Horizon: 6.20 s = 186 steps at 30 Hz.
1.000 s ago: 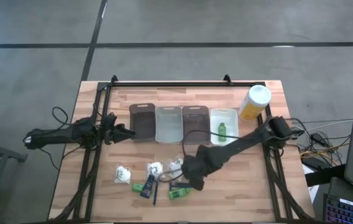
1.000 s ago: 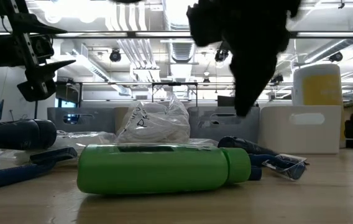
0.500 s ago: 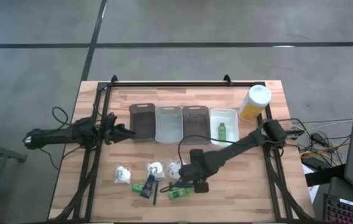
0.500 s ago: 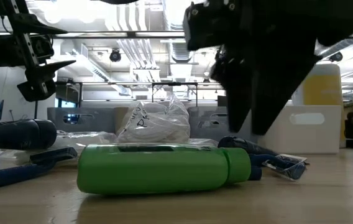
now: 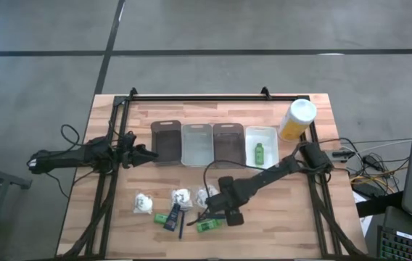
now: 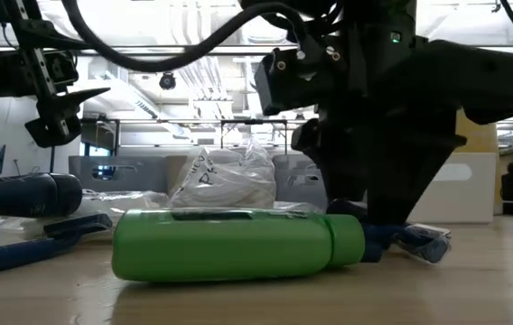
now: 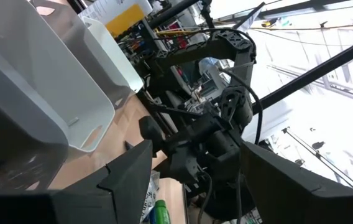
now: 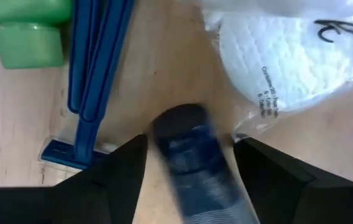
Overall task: Pick & Place Travel size toiletries
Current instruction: Put the blue shave cream into the right black bin, then put the blue razor into the left black bin
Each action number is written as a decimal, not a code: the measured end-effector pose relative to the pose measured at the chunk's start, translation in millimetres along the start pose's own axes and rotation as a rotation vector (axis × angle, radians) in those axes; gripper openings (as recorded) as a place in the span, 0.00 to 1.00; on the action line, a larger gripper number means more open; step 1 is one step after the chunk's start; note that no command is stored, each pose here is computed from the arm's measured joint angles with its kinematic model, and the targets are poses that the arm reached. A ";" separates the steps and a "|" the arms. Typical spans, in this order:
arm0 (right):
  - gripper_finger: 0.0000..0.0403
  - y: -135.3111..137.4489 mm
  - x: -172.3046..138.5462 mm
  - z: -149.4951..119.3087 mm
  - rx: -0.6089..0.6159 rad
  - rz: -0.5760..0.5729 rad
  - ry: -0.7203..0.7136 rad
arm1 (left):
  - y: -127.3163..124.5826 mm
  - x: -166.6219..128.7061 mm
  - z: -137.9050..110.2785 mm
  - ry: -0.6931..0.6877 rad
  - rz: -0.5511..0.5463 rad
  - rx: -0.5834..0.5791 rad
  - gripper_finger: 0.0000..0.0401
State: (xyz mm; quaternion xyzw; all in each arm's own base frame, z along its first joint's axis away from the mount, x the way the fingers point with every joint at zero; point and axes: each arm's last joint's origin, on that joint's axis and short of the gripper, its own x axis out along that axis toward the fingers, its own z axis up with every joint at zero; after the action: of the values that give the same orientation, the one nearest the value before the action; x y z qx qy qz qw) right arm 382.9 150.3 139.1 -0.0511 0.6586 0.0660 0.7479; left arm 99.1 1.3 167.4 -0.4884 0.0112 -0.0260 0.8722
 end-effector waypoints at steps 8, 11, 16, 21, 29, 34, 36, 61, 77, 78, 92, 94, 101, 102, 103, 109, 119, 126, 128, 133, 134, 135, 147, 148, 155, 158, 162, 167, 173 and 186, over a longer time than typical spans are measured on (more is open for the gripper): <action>0.38 -1.9 -1.0 2.2 0.057 0.008 0.000 | 0.0 0.0 0.0 0.000 0.000 0.000 0.62; 0.29 -2.3 -4.2 0.9 0.086 0.002 0.005 | 0.0 0.0 0.0 0.000 0.000 0.000 0.62; 0.28 -5.3 -27.4 -4.9 0.221 -0.017 -0.002 | 0.0 0.0 0.0 0.000 0.000 0.000 0.62; 0.34 -6.1 -75.5 -19.3 0.408 -0.076 -0.058 | 0.0 0.0 0.0 0.000 0.000 0.000 0.62; 0.30 -37.2 -157.6 -53.1 1.028 -0.326 -0.401 | 0.1 0.0 0.0 -0.003 0.002 0.000 0.62; 0.31 -89.2 -172.8 -61.6 1.315 -0.346 -0.498 | 0.1 0.0 0.1 -0.004 0.003 0.000 0.62; 0.33 -112.7 -169.8 -58.5 1.357 -0.321 -0.505 | 0.2 0.0 0.1 -0.004 0.004 0.000 0.62; 0.59 -188.6 -82.3 -49.2 1.588 -0.227 -0.399 | -0.3 0.0 0.4 -0.008 -0.001 -0.008 0.62; 0.70 -11.0 -124.3 -21.6 0.692 -0.002 -0.422 | -0.2 0.0 0.3 -0.008 0.001 -0.007 0.62; 0.69 -0.6 -123.0 -23.2 0.666 0.007 -0.419 | -0.2 0.0 0.3 -0.008 0.001 -0.006 0.62; 0.58 45.5 -53.2 -11.5 0.538 0.102 -0.143 | 0.4 0.0 0.6 -0.021 0.012 -0.117 0.62; 0.56 46.7 -49.4 -7.5 0.492 0.096 -0.141 | 0.5 0.0 0.5 -0.020 0.013 -0.114 0.62; 0.52 47.8 -31.8 -2.5 0.366 0.066 -0.113 | 1.1 0.3 0.2 -0.017 0.020 -0.114 0.62; 0.52 48.0 -29.4 -2.3 0.351 0.062 -0.108 | 1.1 0.3 0.2 -0.016 0.020 -0.113 0.62; 0.51 48.0 -26.6 -2.2 0.340 0.057 -0.102 | 1.1 0.3 0.2 -0.016 0.020 -0.114 0.62; 0.47 47.5 -25.7 1.1 0.306 0.045 -0.119 | 1.2 0.4 0.1 -0.015 0.021 -0.113 0.62; 0.36 46.0 -10.0 3.2 0.250 0.018 -0.112 | 1.3 0.4 0.0 -0.014 0.022 -0.111 0.62; 0.27 46.2 -9.9 2.8 0.245 0.023 -0.108 | 1.3 0.4 0.0 -0.014 0.022 -0.111 0.62; 0.24 46.3 -10.0 2.9 0.245 0.025 -0.108 | 1.3 0.4 0.0 -0.014 0.022 -0.112 0.62; 0.16 46.4 -10.0 2.9 0.245 0.026 -0.107 | 1.4 0.4 0.0 -0.014 0.023 -0.112 0.62; 0.15 46.4 -10.0 2.8 0.245 0.028 -0.106 | 1.4 0.4 0.0 -0.014 0.023 -0.112 0.62; 0.13 46.5 -10.0 2.5 0.245 0.031 -0.101 | 1.4 0.4 0.0 -0.014 0.023 -0.112 0.62; 0.10 44.1 -22.5 -8.2 0.250 0.041 -0.010 | 1.8 0.4 0.2 -0.026 0.032 -0.113 0.62; 0.10 44.1 -23.8 -8.3 0.254 0.043 -0.011 | 1.8 0.4 0.2 -0.026 0.032 -0.113 0.62; 0.10 40.0 -26.2 -10.8 0.330 0.010 0.009 | 2.0 0.4 0.5 -0.035 0.037 -0.113 0.62; 0.07 37.9 -35.9 -11.3 0.332 -0.023 -0.007 | 2.1 0.4 0.7 -0.042 0.040 -0.114 0.62; 0.07 34.6 -55.3 -11.5 0.361 -0.007 -0.040 | 2.2 0.4 1.6 -0.071 0.050 -0.121 0.62; 0.07 24.9 -86.1 -19.2 0.505 -0.052 -0.095 | 1.2 0.1 5.1 -0.160 0.061 -0.175 0.62; 0.07 4.3 -129.8 -25.1 0.688 -0.085 -0.262 | -11.2 1.0 8.8 -0.097 -0.048 -0.031 0.57; 0.07 -37.6 -141.5 -6.2 0.750 -0.032 -0.411 | -57.8 29.8 33.9 0.113 -0.030 0.460 0.45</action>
State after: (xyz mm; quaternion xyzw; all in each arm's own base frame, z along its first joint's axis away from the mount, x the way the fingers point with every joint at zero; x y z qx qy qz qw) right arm 365.5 107.7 278.3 0.2285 0.4733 -0.1810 0.8313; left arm 128.4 -1.6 234.5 -0.2746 0.0466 -0.0680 0.9580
